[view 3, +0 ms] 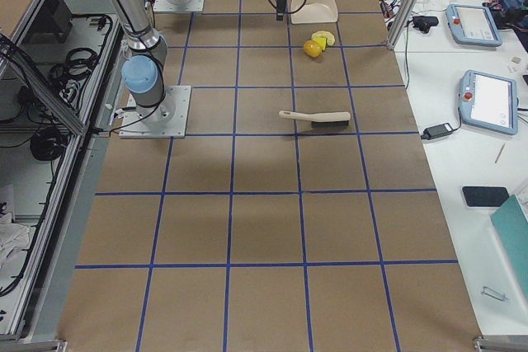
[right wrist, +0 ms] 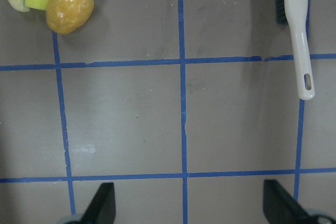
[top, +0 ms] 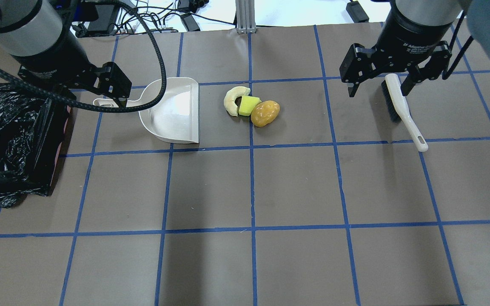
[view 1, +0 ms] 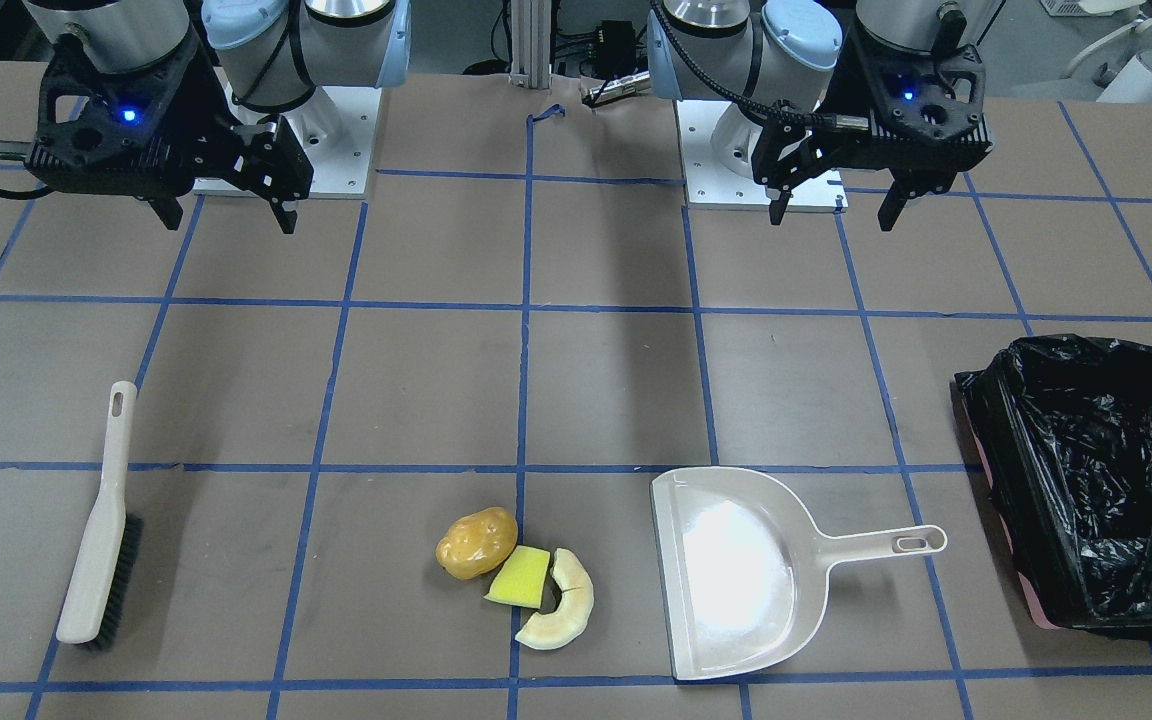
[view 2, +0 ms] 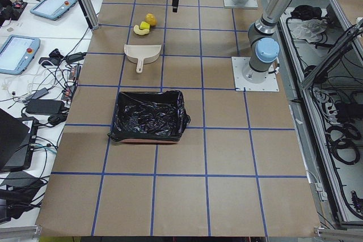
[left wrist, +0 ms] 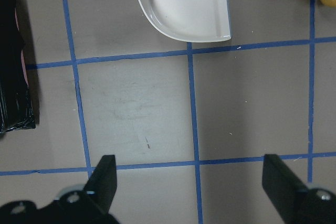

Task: Sweep and dump trash into bin
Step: 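Lower the right gripper onto the brush handle while the left descends to the dustpan, then close the left gripper on the dustpan handle and the right gripper on the brush handle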

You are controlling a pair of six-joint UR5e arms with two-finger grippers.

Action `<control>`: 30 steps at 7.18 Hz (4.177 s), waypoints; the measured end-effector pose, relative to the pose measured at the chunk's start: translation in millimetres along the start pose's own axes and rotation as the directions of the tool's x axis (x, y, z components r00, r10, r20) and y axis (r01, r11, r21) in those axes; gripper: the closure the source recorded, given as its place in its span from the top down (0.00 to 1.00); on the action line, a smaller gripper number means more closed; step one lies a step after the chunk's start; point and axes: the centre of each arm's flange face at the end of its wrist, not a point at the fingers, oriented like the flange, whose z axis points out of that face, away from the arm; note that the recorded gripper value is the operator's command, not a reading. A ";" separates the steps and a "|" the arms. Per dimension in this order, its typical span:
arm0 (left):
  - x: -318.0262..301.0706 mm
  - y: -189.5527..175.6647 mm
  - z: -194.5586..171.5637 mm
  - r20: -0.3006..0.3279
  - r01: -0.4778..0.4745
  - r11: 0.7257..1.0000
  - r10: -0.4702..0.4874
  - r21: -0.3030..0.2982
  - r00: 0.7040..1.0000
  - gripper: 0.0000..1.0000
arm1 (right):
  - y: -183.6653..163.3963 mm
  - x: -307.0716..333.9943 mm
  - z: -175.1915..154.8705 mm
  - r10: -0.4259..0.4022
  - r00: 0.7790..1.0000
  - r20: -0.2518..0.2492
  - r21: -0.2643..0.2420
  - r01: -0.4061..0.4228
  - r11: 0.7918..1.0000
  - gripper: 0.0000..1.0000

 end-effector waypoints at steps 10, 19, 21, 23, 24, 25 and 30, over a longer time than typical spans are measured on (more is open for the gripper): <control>-4.2 -2.1 1.7 0.004 -0.027 1.000 0.027 -0.001 1.000 1.00 | -26.8 117.9 65.1 0.068 0.997 -0.025 -0.001 -0.068 0.998 1.00; -71.3 -46.9 54.9 -0.035 -0.718 0.696 0.717 -0.026 0.696 1.00 | -87.1 205.7 235.4 -0.130 0.991 -0.021 -0.094 0.128 0.987 0.99; -75.0 -69.8 89.1 -0.081 -0.861 0.508 0.859 0.017 0.505 1.00 | -91.7 211.7 262.3 -0.100 0.995 -0.006 -0.135 0.098 0.986 0.96; -80.1 -97.0 131.2 -0.094 -0.941 0.336 0.939 0.040 0.331 1.00 | -92.3 213.1 278.3 -0.038 0.999 -0.001 -0.167 0.038 0.985 0.86; -84.9 -108.0 151.1 -0.104 -0.961 0.274 0.957 0.023 0.270 1.00 | -90.7 212.9 284.1 -0.027 1.000 0.002 -0.179 0.027 0.983 0.78; -90.7 -115.8 166.0 -0.117 -0.977 0.214 0.970 -0.006 0.213 1.00 | -88.6 212.2 288.7 -0.022 1.000 0.004 -0.190 0.022 0.982 0.68; -138.8 -143.5 217.0 -0.090 -0.998 0.064 0.994 -0.022 0.066 0.98 | -85.6 211.3 292.6 0.026 1.000 -0.002 -0.199 -0.026 0.980 0.00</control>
